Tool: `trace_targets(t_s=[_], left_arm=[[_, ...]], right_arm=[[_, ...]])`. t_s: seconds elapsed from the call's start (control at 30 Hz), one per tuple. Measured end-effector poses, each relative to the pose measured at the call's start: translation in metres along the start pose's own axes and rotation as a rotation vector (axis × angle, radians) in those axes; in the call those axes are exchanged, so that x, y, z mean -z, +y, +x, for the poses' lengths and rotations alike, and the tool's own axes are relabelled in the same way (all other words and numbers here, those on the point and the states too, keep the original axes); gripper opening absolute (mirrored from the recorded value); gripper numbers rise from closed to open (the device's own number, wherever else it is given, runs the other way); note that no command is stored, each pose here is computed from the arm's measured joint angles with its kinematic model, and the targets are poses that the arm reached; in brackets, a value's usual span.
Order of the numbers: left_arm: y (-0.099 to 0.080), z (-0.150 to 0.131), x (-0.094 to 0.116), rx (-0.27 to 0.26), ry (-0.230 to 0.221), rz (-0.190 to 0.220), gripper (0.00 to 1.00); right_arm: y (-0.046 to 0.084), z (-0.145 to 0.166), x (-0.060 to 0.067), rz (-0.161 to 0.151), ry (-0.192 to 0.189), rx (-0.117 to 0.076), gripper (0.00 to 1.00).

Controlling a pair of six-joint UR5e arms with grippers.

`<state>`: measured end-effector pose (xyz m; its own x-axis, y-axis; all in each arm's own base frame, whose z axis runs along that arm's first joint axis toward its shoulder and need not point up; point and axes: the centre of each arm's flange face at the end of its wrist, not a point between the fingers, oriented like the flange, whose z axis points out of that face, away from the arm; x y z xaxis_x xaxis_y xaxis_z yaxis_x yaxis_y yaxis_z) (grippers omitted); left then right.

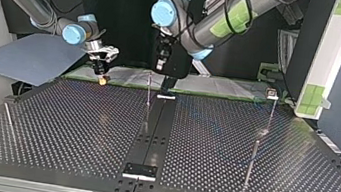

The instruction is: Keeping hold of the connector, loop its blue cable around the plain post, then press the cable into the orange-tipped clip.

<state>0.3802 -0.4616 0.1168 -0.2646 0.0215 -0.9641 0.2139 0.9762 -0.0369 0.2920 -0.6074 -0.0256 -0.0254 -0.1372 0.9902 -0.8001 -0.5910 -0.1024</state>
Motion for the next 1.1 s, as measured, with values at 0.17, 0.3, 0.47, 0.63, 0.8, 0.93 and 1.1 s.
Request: trace_targets(t_s=[0.17,0.3,0.47,0.63,0.8,0.93,1.1], left_arm=[[0.008,-0.007,0.018,0.009,0.012,0.006,1.00],[0.014,-0.014,0.027,0.038,-0.005,0.027,1.00],[0.021,-0.020,0.044,0.042,-0.007,0.024,1.00],[0.036,-0.030,0.053,0.087,-0.034,0.015,1.00],[0.052,-0.041,0.058,0.147,-0.070,0.023,1.00],[0.062,-0.044,0.070,0.158,-0.078,0.009,1.00],[0.076,-0.047,0.088,0.158,-0.080,-0.024,1.00]], right_arm=[[0.000,0.001,-0.001,0.001,0.003,0.001,0.00],[0.000,0.001,-0.002,0.002,0.002,0.001,0.00],[0.006,0.005,0.000,-0.019,-0.010,0.013,0.00],[0.016,0.021,0.003,-0.051,-0.019,0.044,0.00],[0.019,0.045,0.008,-0.082,-0.028,0.084,0.00],[0.016,0.065,0.009,-0.111,-0.030,0.075,0.00],[0.014,0.076,0.012,-0.153,-0.048,0.035,0.80]])
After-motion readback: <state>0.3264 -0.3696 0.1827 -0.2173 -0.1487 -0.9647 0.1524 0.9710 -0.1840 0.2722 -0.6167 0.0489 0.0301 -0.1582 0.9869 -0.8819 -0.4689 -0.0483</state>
